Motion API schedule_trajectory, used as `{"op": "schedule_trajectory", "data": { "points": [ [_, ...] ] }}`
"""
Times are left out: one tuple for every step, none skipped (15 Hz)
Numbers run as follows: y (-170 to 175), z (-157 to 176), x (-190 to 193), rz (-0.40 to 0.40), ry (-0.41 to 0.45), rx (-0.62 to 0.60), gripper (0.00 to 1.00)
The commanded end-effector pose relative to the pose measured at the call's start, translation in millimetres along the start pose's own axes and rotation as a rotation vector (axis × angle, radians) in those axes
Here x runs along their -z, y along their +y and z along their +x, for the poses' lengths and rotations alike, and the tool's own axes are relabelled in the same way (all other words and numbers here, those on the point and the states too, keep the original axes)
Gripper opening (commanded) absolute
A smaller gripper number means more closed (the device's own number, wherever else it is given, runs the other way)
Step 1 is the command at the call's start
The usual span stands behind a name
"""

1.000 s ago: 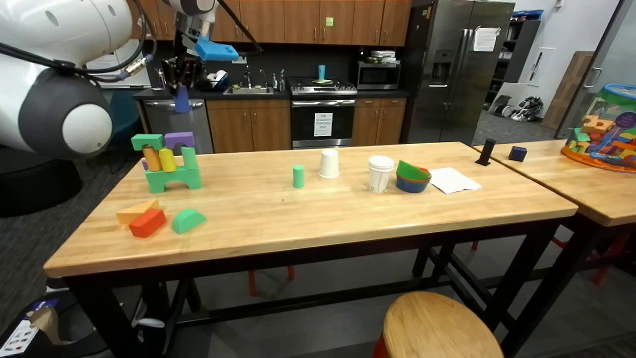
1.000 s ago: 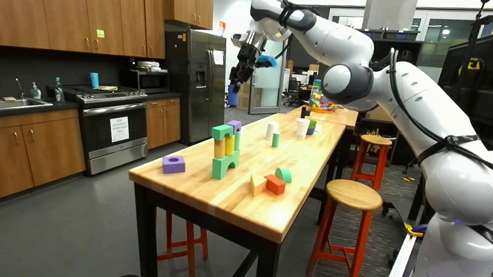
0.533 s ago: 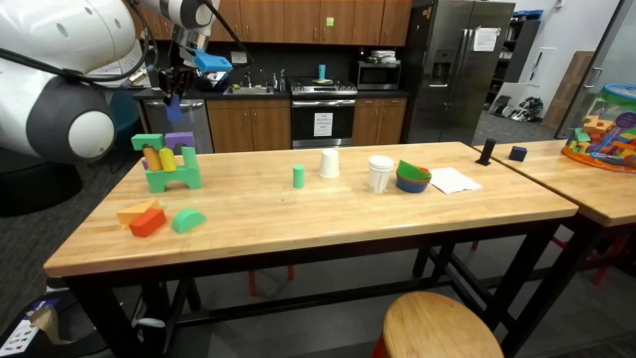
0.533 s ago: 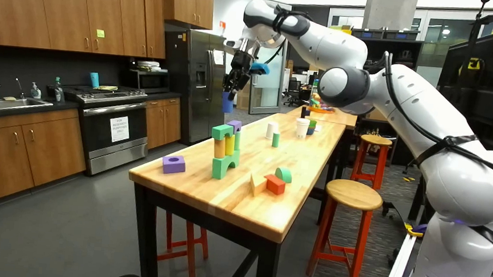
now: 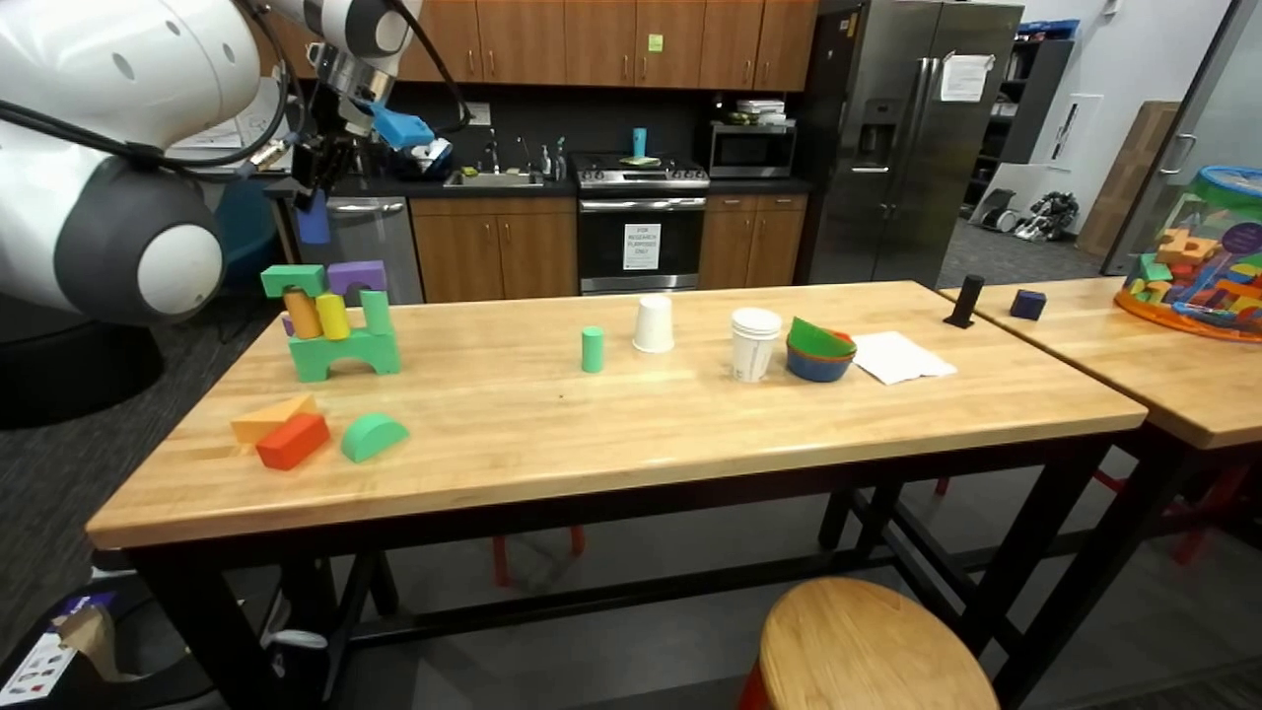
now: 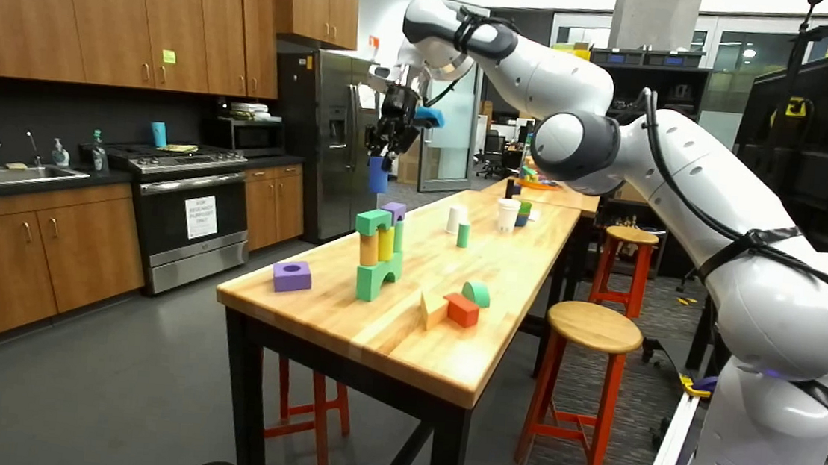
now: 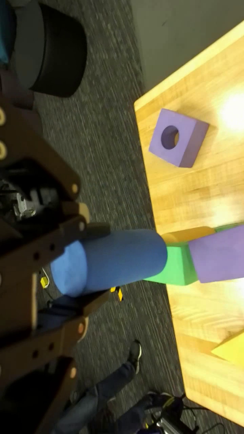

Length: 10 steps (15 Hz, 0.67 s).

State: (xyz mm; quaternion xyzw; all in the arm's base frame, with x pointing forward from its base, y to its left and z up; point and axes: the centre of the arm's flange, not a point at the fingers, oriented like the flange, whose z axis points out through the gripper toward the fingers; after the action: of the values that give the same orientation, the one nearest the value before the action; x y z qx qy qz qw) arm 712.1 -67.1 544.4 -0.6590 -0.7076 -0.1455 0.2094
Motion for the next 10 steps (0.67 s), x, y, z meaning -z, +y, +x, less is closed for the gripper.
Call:
{"op": "schedule_trajectory", "data": {
  "points": [
    [8.7,27.9,0.4,0.079,0.028,0.125,0.16],
    [9.7,33.3,-3.8,0.095,0.031,0.149,0.16],
    [11.3,39.4,-6.5,0.115,0.041,0.17,0.16],
    [11.0,44.1,-9.3,0.13,0.043,0.19,0.16],
    [11.8,48.3,-12.7,0.146,0.045,0.202,0.16],
    [12.1,51.4,-15.2,0.156,0.038,0.198,0.16],
    [-4.0,43.6,-29.7,0.128,0.043,0.165,0.41],
    [-4.0,46.5,-32.1,0.136,0.043,0.17,0.41],
    [-4.0,48.1,-33.5,0.141,0.043,0.173,0.41],
    [-4.1,48.2,-34.0,0.143,0.044,0.175,0.41]
  ]
}}
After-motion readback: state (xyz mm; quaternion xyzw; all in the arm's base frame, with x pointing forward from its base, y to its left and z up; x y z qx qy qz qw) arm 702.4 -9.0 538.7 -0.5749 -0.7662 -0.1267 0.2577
